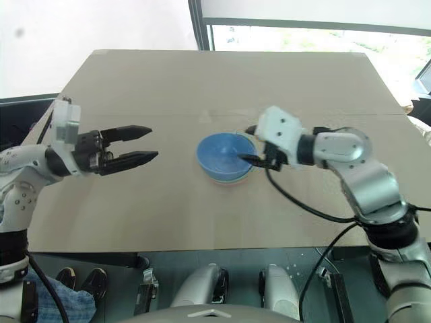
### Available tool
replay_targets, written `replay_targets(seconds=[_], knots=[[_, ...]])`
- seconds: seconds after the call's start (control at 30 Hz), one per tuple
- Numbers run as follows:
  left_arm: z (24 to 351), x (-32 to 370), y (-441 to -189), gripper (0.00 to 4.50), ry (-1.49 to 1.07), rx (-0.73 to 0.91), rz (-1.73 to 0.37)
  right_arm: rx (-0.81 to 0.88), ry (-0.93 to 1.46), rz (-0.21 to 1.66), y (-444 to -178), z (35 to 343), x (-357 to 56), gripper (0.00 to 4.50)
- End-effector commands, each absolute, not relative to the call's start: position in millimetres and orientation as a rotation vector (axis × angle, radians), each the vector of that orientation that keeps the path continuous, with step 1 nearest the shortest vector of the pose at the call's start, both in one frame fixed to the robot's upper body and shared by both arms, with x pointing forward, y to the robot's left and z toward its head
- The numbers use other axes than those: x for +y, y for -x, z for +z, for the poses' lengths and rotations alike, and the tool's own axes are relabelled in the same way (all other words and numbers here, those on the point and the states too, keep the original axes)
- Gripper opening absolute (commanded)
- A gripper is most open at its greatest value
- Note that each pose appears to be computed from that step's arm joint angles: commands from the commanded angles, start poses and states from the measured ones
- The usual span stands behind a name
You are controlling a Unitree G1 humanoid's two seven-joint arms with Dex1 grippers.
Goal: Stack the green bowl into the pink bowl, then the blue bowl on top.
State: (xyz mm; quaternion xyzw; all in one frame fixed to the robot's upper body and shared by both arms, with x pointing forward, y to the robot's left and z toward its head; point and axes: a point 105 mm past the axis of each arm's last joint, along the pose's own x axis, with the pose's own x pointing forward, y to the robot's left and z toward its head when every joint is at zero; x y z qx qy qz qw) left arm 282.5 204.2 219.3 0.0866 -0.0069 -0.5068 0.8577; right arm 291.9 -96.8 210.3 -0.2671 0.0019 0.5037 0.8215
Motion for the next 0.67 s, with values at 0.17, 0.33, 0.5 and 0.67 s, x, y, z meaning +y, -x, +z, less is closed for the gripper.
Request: replay_targets(seconds=[0.17,0.33,0.5,0.67], knots=[[212.2,210.7,-291.0,3.58,-0.187,-0.014,-0.900,0.084,0.400,0.952,-274.9,184.4,-167.5,2.91],[196.4,211.6,-285.0,3.58,-0.165,0.019,-0.876,0.080,0.336,0.861,-261.4,175.8,-207.4,2.91],[187.9,212.2,-287.0,3.58,-0.200,0.017,-0.834,0.058,0.323,0.818,-257.6,178.3,-224.8,2.91],[185.0,209.9,-286.3,3.58,-0.210,0.025,-0.850,0.071,0.341,0.822,-255.3,171.6,-225.9,2.91]])
